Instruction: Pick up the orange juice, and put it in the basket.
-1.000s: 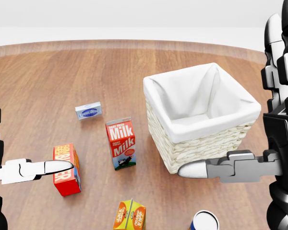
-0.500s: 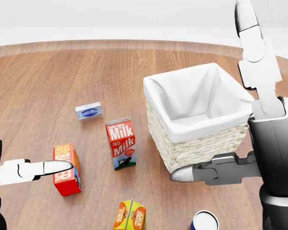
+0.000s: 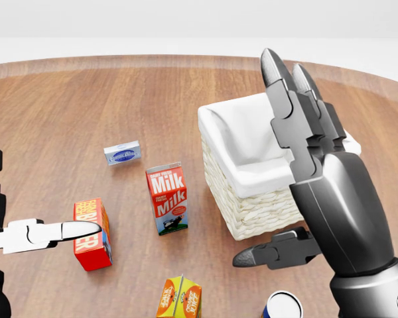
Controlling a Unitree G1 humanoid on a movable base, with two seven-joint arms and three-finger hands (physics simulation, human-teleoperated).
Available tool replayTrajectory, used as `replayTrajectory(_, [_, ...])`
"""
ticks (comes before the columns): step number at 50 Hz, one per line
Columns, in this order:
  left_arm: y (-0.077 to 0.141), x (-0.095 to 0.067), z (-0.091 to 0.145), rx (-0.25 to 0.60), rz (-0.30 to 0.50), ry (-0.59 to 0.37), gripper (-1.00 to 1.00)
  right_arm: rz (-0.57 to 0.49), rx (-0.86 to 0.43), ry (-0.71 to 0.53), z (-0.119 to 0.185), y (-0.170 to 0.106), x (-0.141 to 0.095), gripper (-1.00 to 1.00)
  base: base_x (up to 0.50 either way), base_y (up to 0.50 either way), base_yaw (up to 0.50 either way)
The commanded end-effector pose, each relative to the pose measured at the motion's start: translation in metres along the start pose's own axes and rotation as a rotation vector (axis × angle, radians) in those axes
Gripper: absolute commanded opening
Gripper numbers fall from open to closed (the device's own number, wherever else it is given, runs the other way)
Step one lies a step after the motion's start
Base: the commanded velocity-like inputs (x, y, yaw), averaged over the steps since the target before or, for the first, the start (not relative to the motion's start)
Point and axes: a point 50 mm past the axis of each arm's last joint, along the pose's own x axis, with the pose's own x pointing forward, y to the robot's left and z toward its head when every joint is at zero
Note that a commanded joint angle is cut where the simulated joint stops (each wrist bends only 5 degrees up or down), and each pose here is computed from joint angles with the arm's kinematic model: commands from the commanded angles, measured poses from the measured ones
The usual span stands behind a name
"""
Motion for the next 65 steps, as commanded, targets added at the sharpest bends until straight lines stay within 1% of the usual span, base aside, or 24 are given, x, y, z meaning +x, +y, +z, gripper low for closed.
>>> replayTrajectory(1, [0.000,0.000,-0.003,-0.001,0.000,0.011,1.00,0.085,-0.040,0.054,-0.002,0.016,-0.003,1.00,0.00,0.00,0.00])
replayTrajectory(13, [0.000,0.000,0.000,-0.002,0.001,0.002,1.00,0.129,-0.067,0.078,-0.003,0.027,-0.005,1.00,0.00,0.00,0.00])
replayTrajectory(26, [0.000,-0.001,0.005,-0.003,0.001,-0.018,1.00,0.174,-0.102,0.064,0.006,0.038,-0.005,1.00,0.00,0.00,0.00])
replayTrajectory(35, [0.000,-0.001,0.001,-0.002,0.002,-0.004,1.00,0.197,-0.114,0.058,0.009,0.043,-0.005,1.00,0.00,0.00,0.00])
replayTrajectory(65, [0.000,0.000,0.002,-0.004,0.004,-0.009,1.00,0.231,-0.172,0.017,0.030,0.041,-0.004,1.00,0.00,0.00,0.00])
